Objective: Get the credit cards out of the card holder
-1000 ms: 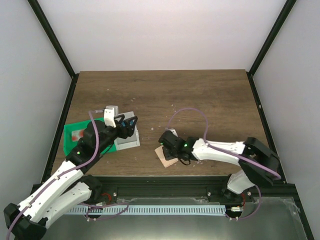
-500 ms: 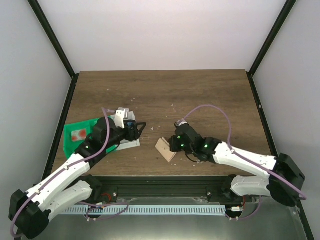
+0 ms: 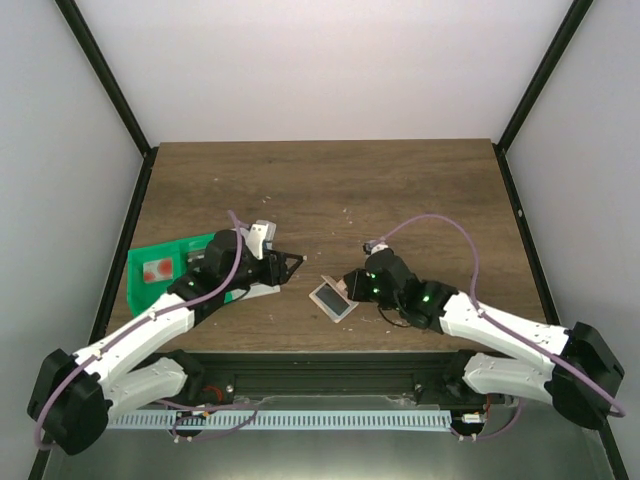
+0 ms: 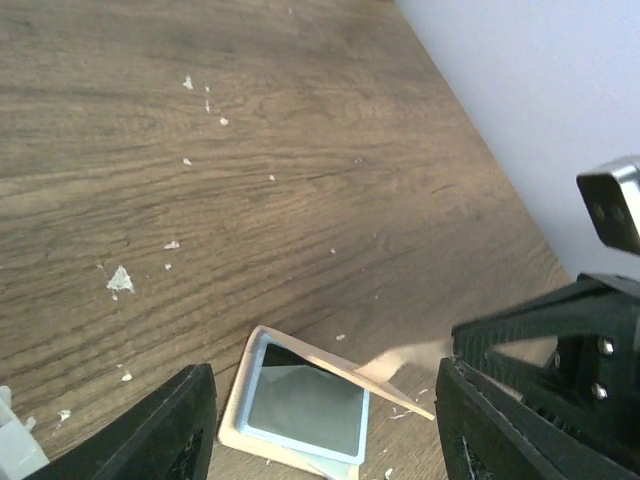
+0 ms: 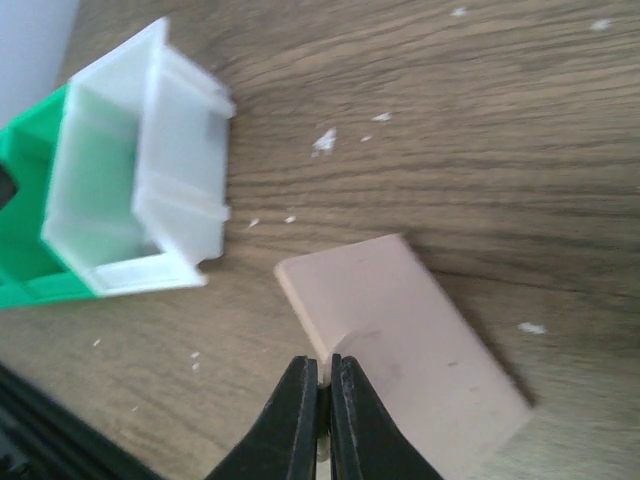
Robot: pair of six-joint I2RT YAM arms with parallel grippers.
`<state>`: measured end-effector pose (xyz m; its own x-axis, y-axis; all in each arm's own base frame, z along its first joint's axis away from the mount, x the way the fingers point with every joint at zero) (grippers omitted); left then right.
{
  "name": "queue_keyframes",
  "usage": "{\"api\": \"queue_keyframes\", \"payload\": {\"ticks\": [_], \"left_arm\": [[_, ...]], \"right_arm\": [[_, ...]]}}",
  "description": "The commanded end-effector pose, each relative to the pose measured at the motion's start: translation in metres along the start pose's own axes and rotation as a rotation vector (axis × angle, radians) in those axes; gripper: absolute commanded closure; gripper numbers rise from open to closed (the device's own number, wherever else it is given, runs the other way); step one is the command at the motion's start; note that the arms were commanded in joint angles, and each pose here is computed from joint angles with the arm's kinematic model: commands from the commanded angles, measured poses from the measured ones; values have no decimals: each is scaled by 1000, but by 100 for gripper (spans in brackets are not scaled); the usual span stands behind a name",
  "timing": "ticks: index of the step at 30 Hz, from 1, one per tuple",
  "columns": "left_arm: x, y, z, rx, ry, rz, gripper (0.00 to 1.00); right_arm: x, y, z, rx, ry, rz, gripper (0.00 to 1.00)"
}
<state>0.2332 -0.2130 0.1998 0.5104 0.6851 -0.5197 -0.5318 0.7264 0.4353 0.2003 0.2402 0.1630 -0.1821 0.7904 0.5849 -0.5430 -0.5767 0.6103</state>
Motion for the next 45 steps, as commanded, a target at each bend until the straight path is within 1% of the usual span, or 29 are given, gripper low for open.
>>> {"api": "queue_keyframes", "payload": {"ticks": [1, 3, 10, 16, 22, 25, 28, 30, 32, 34, 36, 39, 42, 43, 45], "left_arm": [[-7, -8, -2, 27, -4, -59, 39], [-7, -12, -5, 43, 5, -65, 41], [-8, -24, -12, 107, 12, -93, 47], [-11, -35, -22, 158, 21, -123, 50], [-20, -51, -40, 222, 4, -159, 50], [-21, -58, -44, 239, 19, -179, 50], [-24, -63, -45, 241, 22, -202, 51], [-23, -66, -45, 245, 22, -207, 52], [-23, -70, -46, 251, 22, -213, 53], [-24, -73, -48, 261, 34, -231, 53], [-27, -77, -50, 273, 51, -267, 54], [-28, -82, -50, 279, 66, -279, 55], [-23, -86, -52, 270, 64, -263, 57], [-22, -88, -55, 275, 67, -265, 58], [-22, -94, -62, 297, 90, -293, 60]], "right_arm": [[-32, 1, 15, -55, -49, -100, 99], [-54, 1, 23, -63, -78, -154, 100], [-91, 3, 24, -66, -98, -271, 99], [-119, -6, 5, -7, -145, -337, 100], [-139, -10, -13, 53, -186, -430, 99], [-139, -8, -11, 63, -186, -451, 88], [-130, -1, -1, 54, -178, -450, 70], [-118, 6, 9, 41, -168, -426, 64], [-102, 13, 22, 23, -154, -377, 62], [-78, 22, 38, -3, -136, -288, 62], [-51, 29, 48, -19, -94, -145, 62], [-17, 31, 52, -3, -45, 54, 66], [4, 22, 42, 64, -51, 204, 69], [8, 18, 38, 88, -57, 229, 70], [10, 13, 35, 97, -53, 220, 72]]}}
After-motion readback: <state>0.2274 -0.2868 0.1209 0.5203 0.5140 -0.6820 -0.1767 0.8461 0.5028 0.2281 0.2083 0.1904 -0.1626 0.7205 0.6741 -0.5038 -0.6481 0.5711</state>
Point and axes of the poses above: each gripper's point midway between its finger pads, its own y axis back along the fingers, its own x axis along the line the jaws close on, z = x × y, the point moved 3 cm from there along y, back along the fingers, and after that the axes turned 3 degrees about -y, right-handed, at the moved point
